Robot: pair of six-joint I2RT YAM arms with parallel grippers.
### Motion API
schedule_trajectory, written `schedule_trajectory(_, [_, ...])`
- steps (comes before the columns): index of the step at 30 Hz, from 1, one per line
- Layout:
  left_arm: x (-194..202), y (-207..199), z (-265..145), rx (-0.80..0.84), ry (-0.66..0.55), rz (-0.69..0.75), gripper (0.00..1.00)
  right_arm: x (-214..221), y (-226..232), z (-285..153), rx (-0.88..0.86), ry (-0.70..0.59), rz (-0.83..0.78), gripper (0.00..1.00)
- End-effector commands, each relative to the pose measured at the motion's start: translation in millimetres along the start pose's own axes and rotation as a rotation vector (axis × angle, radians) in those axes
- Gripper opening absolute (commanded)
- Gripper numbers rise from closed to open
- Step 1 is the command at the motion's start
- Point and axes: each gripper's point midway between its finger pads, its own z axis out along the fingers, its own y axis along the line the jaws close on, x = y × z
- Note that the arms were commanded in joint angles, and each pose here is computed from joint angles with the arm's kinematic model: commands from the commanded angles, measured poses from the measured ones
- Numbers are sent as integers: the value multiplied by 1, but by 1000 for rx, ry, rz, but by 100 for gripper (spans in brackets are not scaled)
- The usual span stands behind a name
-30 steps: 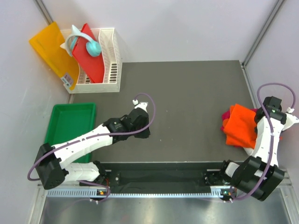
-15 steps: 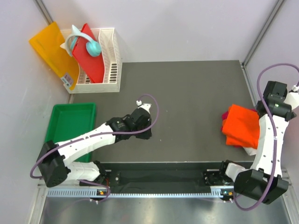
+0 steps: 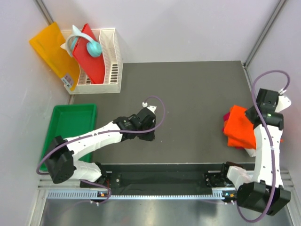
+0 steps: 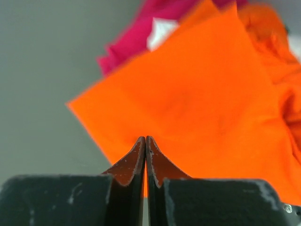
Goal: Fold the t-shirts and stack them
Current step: Put the neatly folded tshirt into the corner of the board with the right arm
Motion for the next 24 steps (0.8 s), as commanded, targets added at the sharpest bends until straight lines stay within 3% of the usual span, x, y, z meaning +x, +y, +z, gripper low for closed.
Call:
schedule_trajectory(1, [-18,-14,-7,50,-55,14,22,23,-19,21,83,24,17,0])
schedule_trajectory(10, [-18,6,-16,-34,-89,21,23,28,-70,31,276,54,72,5])
schedule_trajectory(11, [-20,8,-19,-38,-97,22,23,25,-66,31,257,42,75,4])
schedule_trajectory(14, [-21,14,-24,-59,-117,24,23,14,-3,19,-69,12,29,6])
schedule_trajectory(17, [-29,15,-33,-59,-163,21,24,0,77,-25,-391,-92,-40,22])
schedule_trajectory(18, [-30,14,-35,-55,-172,18,24,-8,96,-40,-459,-118,-43,35])
schedule_trajectory(19, [-33,15,-39,-56,-189,14,24,0,117,-54,-531,-100,-83,40])
schedule_trajectory(21, [-33,18,-42,-64,-202,11,25,3,148,-72,-597,-82,-151,54])
schedule_trajectory(23, [-33,26,-46,-95,-220,0,27,25,172,-94,-658,-55,-250,62])
schedule_trajectory(24, [-32,30,-47,-110,-225,-2,27,23,179,-97,-634,-101,-287,73])
